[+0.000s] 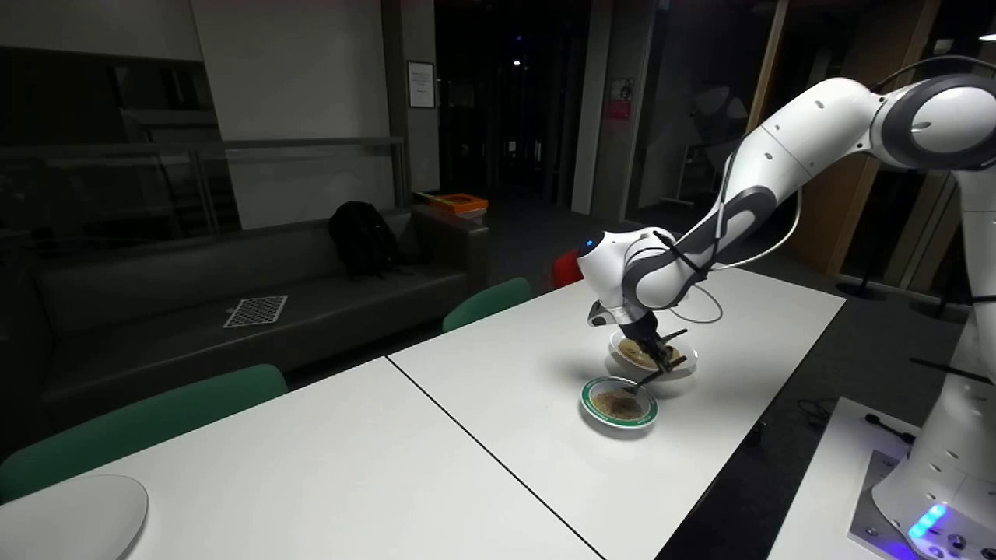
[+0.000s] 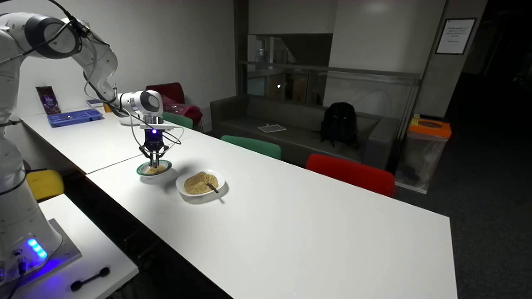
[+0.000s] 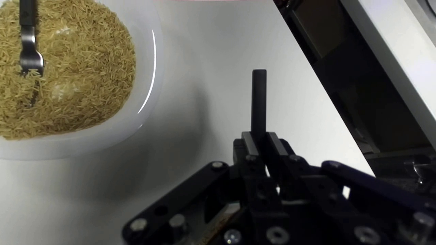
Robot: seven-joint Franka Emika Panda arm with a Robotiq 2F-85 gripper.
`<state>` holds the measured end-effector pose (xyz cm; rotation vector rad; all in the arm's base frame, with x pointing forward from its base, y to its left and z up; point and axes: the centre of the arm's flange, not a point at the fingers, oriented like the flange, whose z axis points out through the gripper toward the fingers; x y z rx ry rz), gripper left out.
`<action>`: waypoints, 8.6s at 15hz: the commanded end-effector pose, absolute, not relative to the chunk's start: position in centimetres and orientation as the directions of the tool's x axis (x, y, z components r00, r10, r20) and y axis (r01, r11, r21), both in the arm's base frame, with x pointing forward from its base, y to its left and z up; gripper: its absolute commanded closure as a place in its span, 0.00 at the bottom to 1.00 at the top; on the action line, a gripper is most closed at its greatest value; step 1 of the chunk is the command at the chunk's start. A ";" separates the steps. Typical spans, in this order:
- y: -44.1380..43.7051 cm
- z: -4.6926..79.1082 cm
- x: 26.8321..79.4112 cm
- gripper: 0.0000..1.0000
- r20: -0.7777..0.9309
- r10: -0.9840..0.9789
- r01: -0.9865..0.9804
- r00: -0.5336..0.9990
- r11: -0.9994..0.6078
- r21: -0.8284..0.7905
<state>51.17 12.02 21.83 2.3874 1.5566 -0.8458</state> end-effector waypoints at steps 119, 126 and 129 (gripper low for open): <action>-4.2 29.4 45.6 0.97 -0.256 0.112 0.157 0.960 -0.975 0.160; -0.2 27.6 45.1 0.97 -0.299 0.106 0.137 0.948 -0.987 0.083; 2.7 27.0 44.6 0.97 -0.299 0.130 0.157 0.945 -0.985 0.068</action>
